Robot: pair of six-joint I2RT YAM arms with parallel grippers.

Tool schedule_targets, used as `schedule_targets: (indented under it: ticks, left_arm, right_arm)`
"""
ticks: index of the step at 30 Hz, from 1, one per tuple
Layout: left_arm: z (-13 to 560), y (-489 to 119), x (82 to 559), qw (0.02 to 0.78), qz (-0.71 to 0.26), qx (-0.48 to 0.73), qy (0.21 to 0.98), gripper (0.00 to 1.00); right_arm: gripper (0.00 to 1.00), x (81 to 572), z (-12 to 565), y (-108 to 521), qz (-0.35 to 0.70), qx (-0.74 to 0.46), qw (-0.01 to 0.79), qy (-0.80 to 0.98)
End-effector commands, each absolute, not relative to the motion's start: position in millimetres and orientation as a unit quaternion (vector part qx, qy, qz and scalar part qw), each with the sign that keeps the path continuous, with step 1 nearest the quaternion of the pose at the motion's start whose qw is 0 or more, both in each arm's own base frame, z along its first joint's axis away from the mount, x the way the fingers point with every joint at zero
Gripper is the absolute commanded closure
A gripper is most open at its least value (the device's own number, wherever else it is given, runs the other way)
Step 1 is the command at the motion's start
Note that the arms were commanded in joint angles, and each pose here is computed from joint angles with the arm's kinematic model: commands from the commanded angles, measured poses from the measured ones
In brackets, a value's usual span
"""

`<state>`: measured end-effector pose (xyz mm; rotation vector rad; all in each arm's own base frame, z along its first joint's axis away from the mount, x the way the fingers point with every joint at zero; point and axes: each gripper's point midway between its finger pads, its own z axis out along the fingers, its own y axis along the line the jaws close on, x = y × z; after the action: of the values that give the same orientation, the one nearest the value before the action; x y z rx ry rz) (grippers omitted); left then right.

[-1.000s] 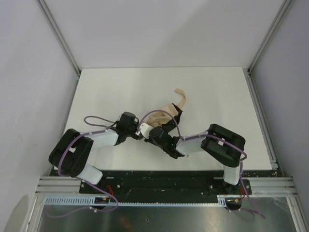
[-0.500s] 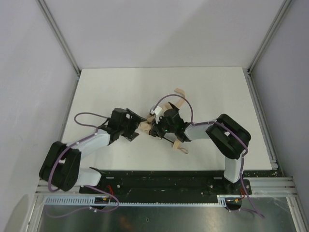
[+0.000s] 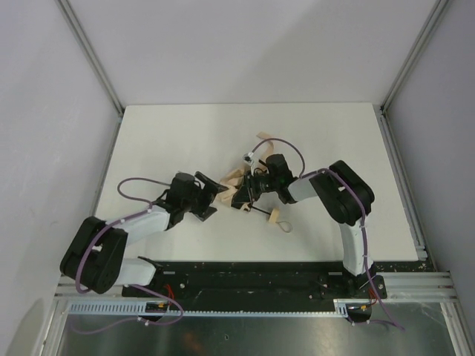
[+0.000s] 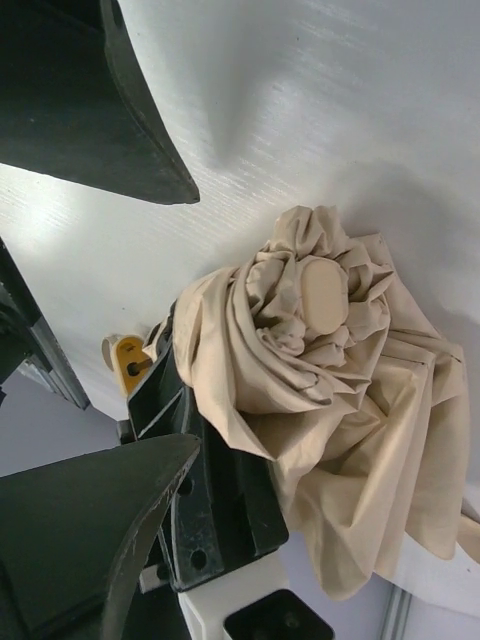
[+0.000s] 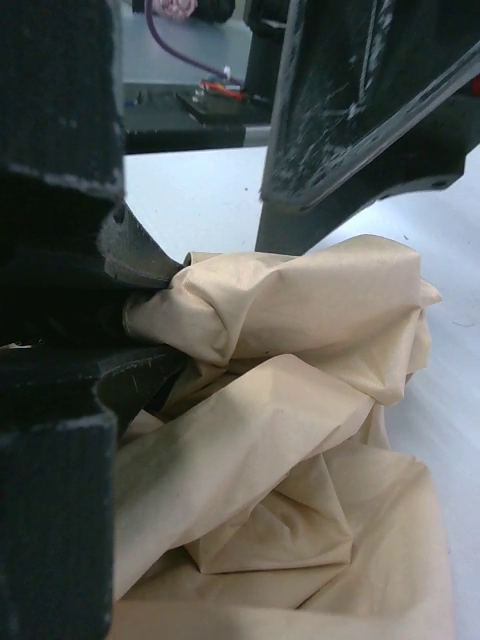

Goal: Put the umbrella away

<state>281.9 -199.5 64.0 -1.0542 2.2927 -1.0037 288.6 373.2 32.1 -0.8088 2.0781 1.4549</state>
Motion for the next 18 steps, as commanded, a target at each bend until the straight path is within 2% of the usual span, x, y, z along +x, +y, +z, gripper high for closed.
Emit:
schedule_targets:
  ticks: [1, 6, 8, 11, 14, 18]
  left_arm:
    - [67, -207, 297, 0.235, -0.374, -0.381, 0.812, 0.0]
    - [60, -203, 311, 0.271, -0.362, -0.387, 0.804, 0.02]
    - [55, -202, 313, 0.279, -0.355, -0.388, 0.804, 0.05]
    - [39, -200, 312, 0.282, -0.338, -0.39, 0.809, 0.16]
    - [20, -197, 306, 0.274, -0.322, -0.391, 0.818, 0.31]
    - [6, -191, 296, 0.271, -0.31, -0.385, 0.826, 0.57]
  right_arm:
    - [1.0, 204, -61, 327, 0.476, -0.177, -0.008, 0.861]
    - [1.0, 204, -58, 330, 0.485, -0.181, -0.008, 0.855]
    - [1.0, 204, -56, 332, 0.49, -0.181, -0.008, 0.853]
    - [1.0, 204, -52, 335, 0.502, -0.18, -0.01, 0.846]
    - [1.0, 203, -49, 338, 0.509, -0.185, -0.014, 0.84]
    - [1.0, 202, -44, 341, 0.508, -0.197, -0.014, 0.839]
